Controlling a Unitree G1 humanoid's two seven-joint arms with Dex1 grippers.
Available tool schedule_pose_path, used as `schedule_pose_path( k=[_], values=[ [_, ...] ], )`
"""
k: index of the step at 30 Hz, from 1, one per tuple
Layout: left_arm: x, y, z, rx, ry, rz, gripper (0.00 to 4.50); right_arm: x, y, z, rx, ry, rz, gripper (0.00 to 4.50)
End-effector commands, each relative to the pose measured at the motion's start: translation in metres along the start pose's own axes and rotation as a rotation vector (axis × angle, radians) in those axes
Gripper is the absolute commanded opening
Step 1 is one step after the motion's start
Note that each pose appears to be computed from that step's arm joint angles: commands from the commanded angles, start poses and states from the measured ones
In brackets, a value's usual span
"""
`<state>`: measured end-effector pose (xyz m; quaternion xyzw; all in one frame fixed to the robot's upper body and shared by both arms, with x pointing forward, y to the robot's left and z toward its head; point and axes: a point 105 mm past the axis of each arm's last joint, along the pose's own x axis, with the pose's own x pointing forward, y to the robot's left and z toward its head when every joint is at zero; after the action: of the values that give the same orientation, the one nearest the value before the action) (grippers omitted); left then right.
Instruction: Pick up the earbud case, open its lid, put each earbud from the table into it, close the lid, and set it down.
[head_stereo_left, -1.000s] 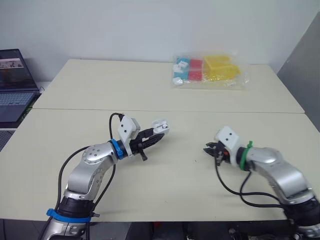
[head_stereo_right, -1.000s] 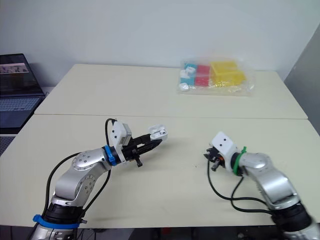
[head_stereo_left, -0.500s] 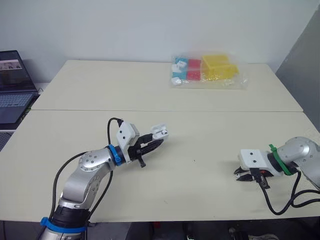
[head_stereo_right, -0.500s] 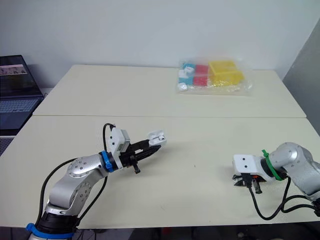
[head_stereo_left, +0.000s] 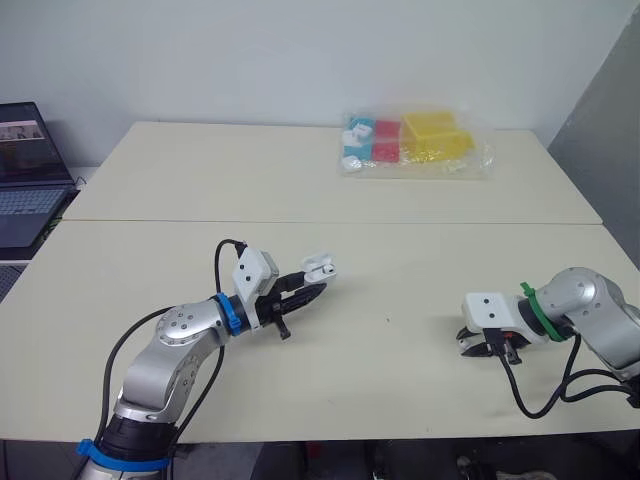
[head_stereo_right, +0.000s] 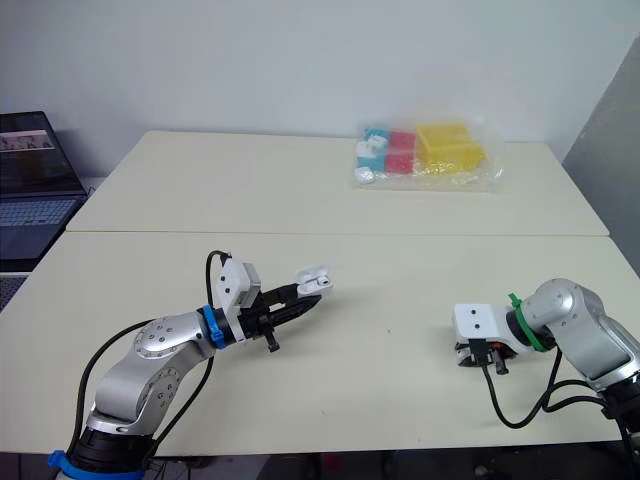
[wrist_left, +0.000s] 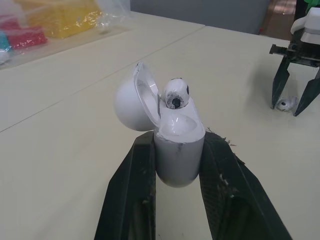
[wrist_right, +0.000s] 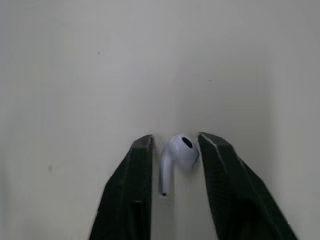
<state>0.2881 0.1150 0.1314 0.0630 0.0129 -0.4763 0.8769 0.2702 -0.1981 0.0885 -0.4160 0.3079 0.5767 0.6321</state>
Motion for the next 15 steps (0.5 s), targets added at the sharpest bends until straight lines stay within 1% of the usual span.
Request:
schedule_pose_path(
  k=[1,6,9,12,15],
  values=[
    [0.000,-0.003,0.015,0.043,-0.041,-0.008,0.81,-0.004,-0.008,0.003,0.008,-0.027,-0.048,2.16],
    [0.001,-0.003,0.014,0.041,-0.043,-0.007,0.81,-0.019,-0.005,0.011,0.040,-0.057,-0.040,2.16],
    [0.001,-0.003,0.012,0.038,-0.046,-0.004,0.81,-0.028,0.001,0.008,0.087,-0.012,-0.052,2.16],
    [0.003,-0.004,0.011,0.034,-0.048,-0.004,0.81,-0.030,0.004,0.002,0.128,0.093,-0.092,2.16],
    [0.004,-0.005,0.009,0.031,-0.052,-0.005,0.81,-0.027,0.008,0.007,0.197,0.105,-0.105,2.16]
  ],
)
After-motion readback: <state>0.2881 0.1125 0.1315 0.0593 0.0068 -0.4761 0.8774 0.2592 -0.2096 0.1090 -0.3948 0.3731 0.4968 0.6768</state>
